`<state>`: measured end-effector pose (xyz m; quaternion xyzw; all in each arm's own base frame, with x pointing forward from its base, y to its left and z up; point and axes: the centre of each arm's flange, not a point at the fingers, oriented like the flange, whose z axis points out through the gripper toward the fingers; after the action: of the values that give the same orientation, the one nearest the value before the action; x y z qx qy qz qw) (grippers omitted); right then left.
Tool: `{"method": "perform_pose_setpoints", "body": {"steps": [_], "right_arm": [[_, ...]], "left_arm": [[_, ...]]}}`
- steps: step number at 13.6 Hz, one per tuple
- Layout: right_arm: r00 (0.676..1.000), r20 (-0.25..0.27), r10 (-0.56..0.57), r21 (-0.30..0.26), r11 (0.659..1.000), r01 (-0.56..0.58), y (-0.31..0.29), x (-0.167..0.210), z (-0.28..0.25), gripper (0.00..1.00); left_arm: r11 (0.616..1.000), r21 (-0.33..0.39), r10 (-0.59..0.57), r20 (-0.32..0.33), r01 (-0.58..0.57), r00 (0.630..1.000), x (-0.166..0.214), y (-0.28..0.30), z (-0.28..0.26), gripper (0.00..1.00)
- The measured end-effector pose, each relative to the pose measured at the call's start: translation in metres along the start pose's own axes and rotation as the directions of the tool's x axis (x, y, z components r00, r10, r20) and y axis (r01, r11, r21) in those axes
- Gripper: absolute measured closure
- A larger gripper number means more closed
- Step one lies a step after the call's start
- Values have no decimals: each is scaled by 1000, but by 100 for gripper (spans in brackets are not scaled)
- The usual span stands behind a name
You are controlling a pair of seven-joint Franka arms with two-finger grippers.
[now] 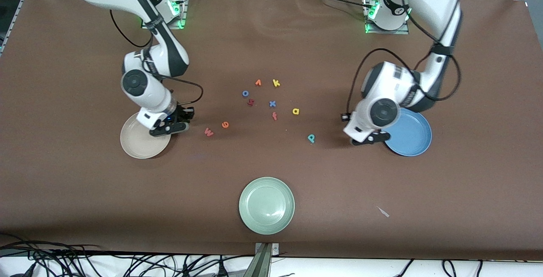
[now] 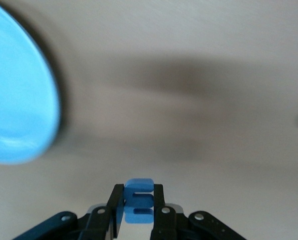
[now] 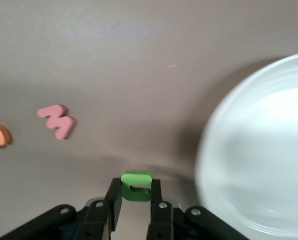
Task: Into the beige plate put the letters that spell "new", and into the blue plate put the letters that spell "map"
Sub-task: 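Place the u on the cream plate while the left gripper drops the m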
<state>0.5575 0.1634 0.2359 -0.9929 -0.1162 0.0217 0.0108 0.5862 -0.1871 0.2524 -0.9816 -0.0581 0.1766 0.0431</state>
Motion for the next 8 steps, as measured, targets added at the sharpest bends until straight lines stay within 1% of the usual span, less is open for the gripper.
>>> {"method": "perform_pose_setpoints", "body": {"steps": [2,3,5,7,8], "right_arm": [[999,27,-41,-17,999,42,38,5,-25,73],[998,29,-62,-25,998,63,58,5,-31,73],[994,38,-103,-40,994,105,98,1,-31,73],[992,50,-117,-47,992,120,124,-3,-27,73],[992,52,-116,-47,992,118,126,-3,-26,69]], "left_arm": [[995,-23,97,11,-97,995,20,-55,-1,73],[990,-14,143,9,-143,990,29,-81,-1,73],[978,26,206,12,-206,978,40,-123,2,73],[961,49,271,28,-273,962,47,-141,15,72],[952,48,303,30,-304,953,50,-144,21,67]]}}
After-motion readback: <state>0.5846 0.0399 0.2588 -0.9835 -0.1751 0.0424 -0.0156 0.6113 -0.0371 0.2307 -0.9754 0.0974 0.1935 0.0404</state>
